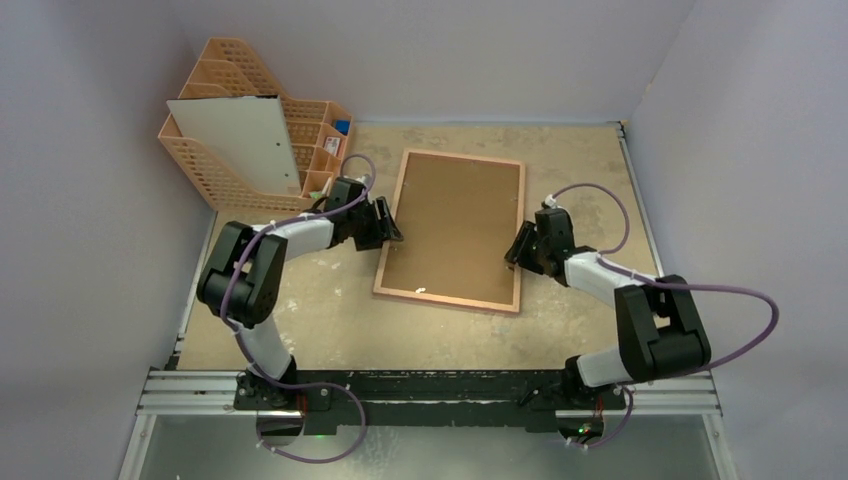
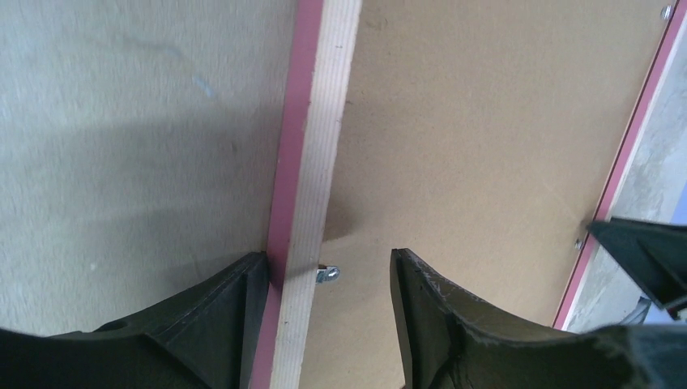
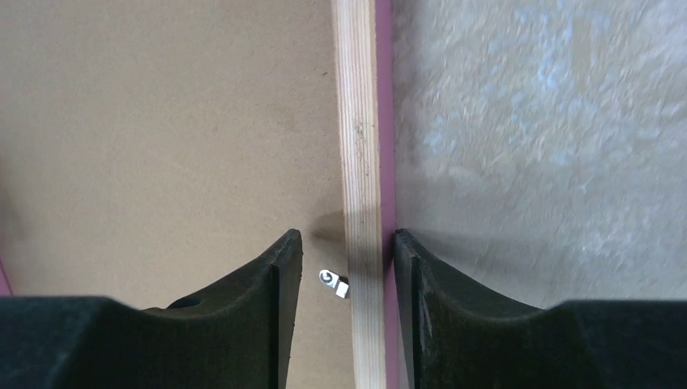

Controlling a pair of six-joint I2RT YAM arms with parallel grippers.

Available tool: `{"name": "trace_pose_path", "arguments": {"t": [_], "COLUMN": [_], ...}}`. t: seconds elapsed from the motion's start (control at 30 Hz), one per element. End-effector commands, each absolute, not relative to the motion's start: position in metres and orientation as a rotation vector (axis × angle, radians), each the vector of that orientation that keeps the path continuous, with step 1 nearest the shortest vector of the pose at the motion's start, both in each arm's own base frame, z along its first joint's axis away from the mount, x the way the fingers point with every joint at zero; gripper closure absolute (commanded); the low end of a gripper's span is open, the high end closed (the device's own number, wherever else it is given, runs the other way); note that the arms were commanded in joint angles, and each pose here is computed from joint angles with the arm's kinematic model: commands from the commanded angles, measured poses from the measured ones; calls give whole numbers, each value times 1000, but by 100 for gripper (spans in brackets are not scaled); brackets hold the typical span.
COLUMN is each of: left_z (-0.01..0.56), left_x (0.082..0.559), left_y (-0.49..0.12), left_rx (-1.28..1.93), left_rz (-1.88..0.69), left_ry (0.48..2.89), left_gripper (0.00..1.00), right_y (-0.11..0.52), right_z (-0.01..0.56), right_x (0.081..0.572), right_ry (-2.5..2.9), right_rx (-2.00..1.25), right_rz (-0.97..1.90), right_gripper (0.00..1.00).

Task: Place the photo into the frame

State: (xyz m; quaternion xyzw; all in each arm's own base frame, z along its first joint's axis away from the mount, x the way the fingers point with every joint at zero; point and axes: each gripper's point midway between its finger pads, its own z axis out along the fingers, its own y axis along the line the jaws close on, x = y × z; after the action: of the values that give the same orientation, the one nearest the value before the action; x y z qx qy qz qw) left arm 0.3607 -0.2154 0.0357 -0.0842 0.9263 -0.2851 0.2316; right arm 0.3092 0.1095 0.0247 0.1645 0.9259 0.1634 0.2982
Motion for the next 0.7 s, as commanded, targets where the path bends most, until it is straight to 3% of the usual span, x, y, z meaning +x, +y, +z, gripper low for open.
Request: {"name": "trace_pose_path", "arguments": {"t": [0.0, 0.27, 0.67], "left_z": [34, 6, -27], "left_x": [366, 369, 375], "left_y": [-248, -273, -284], "left_rx": [-135, -39, 22], "left_rz": [-935, -1020, -1012], "left_ry": [2533, 2606, 2657], "left_gripper": [42, 43, 44], "right_y": [166, 205, 207], "right_z": [38, 39, 27], "right_x": [270, 219, 204], "right_ry": [2505, 2580, 2644], "right_rx": [389, 190, 122], "right_rz": [856, 1260, 1279], "right_gripper": [53, 51, 46]}}
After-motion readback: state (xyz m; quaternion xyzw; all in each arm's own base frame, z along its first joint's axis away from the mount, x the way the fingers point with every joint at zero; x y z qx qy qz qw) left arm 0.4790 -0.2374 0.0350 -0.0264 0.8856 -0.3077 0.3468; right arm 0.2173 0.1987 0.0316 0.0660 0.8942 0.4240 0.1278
